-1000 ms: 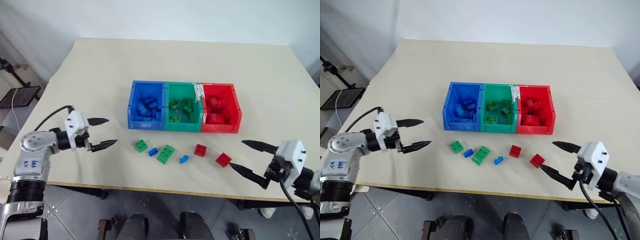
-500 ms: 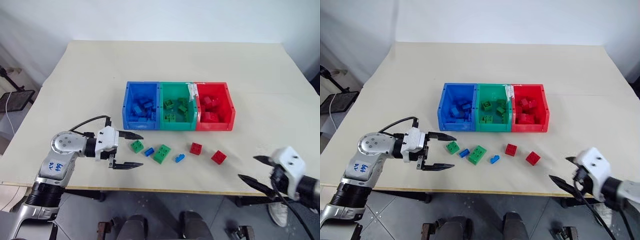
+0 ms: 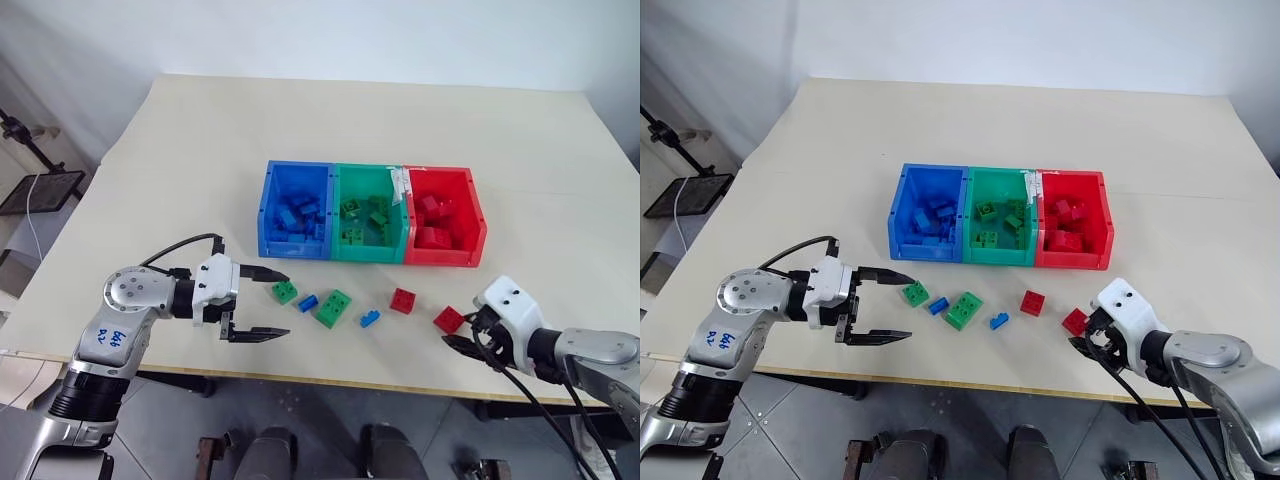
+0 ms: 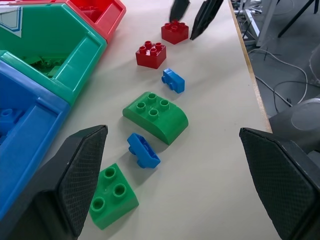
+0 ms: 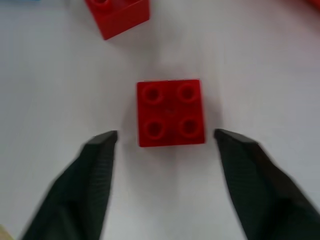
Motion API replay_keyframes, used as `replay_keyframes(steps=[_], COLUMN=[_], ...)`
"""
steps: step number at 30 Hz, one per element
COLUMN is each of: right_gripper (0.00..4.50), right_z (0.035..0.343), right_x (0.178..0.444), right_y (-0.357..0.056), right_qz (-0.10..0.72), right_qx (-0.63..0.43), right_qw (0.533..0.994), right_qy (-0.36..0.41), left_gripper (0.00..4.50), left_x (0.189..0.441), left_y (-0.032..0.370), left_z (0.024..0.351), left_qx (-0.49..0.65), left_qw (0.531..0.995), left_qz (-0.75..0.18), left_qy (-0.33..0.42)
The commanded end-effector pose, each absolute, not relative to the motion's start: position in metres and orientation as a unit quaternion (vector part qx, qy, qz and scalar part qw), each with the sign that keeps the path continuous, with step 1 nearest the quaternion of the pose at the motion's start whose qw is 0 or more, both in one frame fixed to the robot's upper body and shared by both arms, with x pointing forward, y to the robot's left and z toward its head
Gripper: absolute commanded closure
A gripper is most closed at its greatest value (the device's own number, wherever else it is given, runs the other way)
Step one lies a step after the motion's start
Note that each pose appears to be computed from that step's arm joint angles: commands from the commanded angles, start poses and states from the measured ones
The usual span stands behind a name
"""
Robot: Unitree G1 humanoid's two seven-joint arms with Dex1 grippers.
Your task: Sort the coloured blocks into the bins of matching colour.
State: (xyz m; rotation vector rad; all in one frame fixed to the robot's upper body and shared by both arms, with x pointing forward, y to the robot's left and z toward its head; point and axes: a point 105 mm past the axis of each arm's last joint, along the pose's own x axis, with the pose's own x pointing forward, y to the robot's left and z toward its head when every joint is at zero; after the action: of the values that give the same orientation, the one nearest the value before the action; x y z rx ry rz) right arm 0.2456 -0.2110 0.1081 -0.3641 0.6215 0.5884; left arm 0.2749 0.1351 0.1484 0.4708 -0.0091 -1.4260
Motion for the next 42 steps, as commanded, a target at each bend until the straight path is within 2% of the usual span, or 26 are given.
replay_keyframes(steps=[1, 5, 9, 14, 19, 20, 24, 27, 32, 35, 39, 42], right_gripper=[2.97, 3.07, 3.07, 3.07, 3.07, 2.34, 1.01, 0.02, 0.02, 0.02, 0.02, 0.02], right_z=[0.112, 0.11, 0.139, 0.185, 0.199, 0.201, 0.209, 0.209, 0.191, 0.175, 0.159, 0.151], right_x=[0.248, 0.249, 0.262, 0.303, 0.336, 0.34, 0.346, 0.337, 0.277, 0.251, 0.231, 0.225], right_y=[-0.21, -0.209, -0.203, -0.217, -0.23, -0.231, -0.225, -0.222, -0.23, -0.25, -0.277, -0.277], right_qz=[0.276, 0.274, 0.282, 0.227, 0.193, 0.192, 0.212, 0.235, 0.319, 0.331, 0.335, 0.36], right_qx=[-0.181, -0.178, -0.158, -0.134, -0.152, -0.148, -0.149, -0.147, -0.163, -0.192, -0.212, -0.212], right_qw=[0.9, 0.902, 0.926, 0.958, 0.965, 0.966, 0.964, 0.959, 0.932, 0.92, 0.91, 0.897], right_qy=[0.286, 0.283, 0.196, 0.112, 0.093, 0.088, 0.066, 0.059, 0.063, 0.087, 0.12, 0.143], left_gripper=[0.0, 0.0, 0.0, 0.0, 0.0, 0.0, 0.0, 0.0, 0.0, 0.0, 0.0, 0.0], left_x=[0.274, 0.275, 0.281, 0.284, 0.281, 0.281, 0.277, 0.276, 0.279, 0.281, 0.281, 0.282], left_y=[0.138, 0.138, 0.145, 0.154, 0.158, 0.159, 0.16, 0.16, 0.149, 0.141, 0.131, 0.128], left_z=[0.157, 0.158, 0.163, 0.167, 0.169, 0.169, 0.168, 0.168, 0.168, 0.166, 0.162, 0.161], left_qx=[0.221, 0.222, 0.213, 0.197, 0.195, 0.194, 0.193, 0.189, 0.175, 0.173, 0.178, 0.178], left_qw=[0.734, 0.735, 0.754, 0.781, 0.792, 0.794, 0.796, 0.798, 0.79, 0.777, 0.757, 0.754], left_qz=[-0.642, -0.64, -0.62, -0.591, -0.578, -0.575, -0.573, -0.572, -0.587, -0.605, -0.628, -0.632], left_qy=[-0.023, -0.025, -0.032, -0.035, -0.033, -0.032, -0.025, -0.022, -0.026, -0.027, -0.024, -0.025])
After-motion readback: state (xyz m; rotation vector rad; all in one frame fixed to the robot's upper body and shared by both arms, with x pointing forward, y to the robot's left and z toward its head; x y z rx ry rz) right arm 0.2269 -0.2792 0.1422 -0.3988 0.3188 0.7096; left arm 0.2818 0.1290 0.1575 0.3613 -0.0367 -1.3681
